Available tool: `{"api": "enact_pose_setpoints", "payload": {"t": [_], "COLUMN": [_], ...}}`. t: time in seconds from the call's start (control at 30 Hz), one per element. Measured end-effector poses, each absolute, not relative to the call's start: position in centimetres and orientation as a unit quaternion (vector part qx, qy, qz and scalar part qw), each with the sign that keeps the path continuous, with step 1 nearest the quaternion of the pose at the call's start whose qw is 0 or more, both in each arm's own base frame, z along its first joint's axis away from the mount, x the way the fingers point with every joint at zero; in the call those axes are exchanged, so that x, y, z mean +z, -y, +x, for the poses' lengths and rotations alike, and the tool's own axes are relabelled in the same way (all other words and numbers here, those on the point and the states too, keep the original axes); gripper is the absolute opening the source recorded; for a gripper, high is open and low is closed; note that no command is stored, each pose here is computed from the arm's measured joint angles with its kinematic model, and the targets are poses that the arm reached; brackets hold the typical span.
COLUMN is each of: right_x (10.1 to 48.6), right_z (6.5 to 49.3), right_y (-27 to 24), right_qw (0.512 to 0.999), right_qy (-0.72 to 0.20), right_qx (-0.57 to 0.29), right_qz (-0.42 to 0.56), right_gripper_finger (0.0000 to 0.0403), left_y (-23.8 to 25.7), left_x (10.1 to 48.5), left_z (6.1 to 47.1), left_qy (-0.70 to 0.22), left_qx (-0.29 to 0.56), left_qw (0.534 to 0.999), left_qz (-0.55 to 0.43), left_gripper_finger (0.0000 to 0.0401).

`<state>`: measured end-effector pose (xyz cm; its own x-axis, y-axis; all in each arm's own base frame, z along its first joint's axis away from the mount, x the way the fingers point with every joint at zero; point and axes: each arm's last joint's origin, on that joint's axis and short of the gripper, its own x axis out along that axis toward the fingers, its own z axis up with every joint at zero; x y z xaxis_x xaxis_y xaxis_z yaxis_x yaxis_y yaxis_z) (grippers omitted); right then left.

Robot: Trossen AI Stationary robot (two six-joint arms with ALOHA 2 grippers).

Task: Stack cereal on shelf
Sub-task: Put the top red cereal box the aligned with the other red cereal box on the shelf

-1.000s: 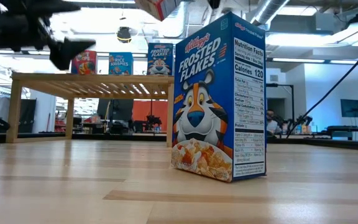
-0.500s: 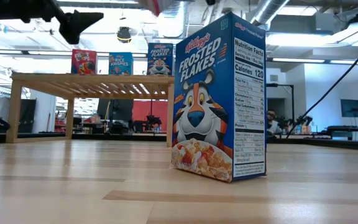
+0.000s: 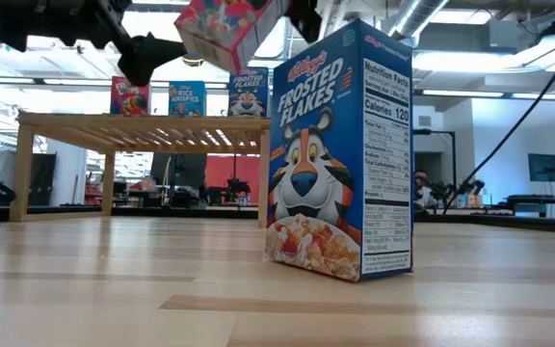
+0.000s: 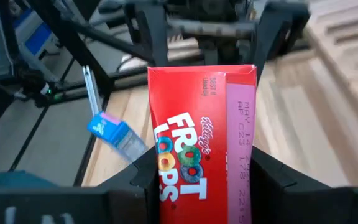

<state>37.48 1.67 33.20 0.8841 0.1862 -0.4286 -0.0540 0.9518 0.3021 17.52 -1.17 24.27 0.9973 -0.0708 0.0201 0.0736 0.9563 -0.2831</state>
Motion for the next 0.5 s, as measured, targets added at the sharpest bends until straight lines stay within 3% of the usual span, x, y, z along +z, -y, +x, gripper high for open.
{"api": "enact_pose_setpoints", "payload": {"t": [0.5], "right_x": [33.0], "right_z": [37.7], "right_y": [-2.3], "right_qw": [0.958], "right_qy": [-0.234], "right_qx": [0.068], "right_qz": [0.152], "right_gripper_finger": [0.0180], "left_y": [1.9], "left_x": [23.0], "left_z": [20.2], "left_qy": [0.013], "left_qx": [-0.052], "left_qw": [0.989], "left_qz": [-0.141], "left_gripper_finger": [0.0382]}}
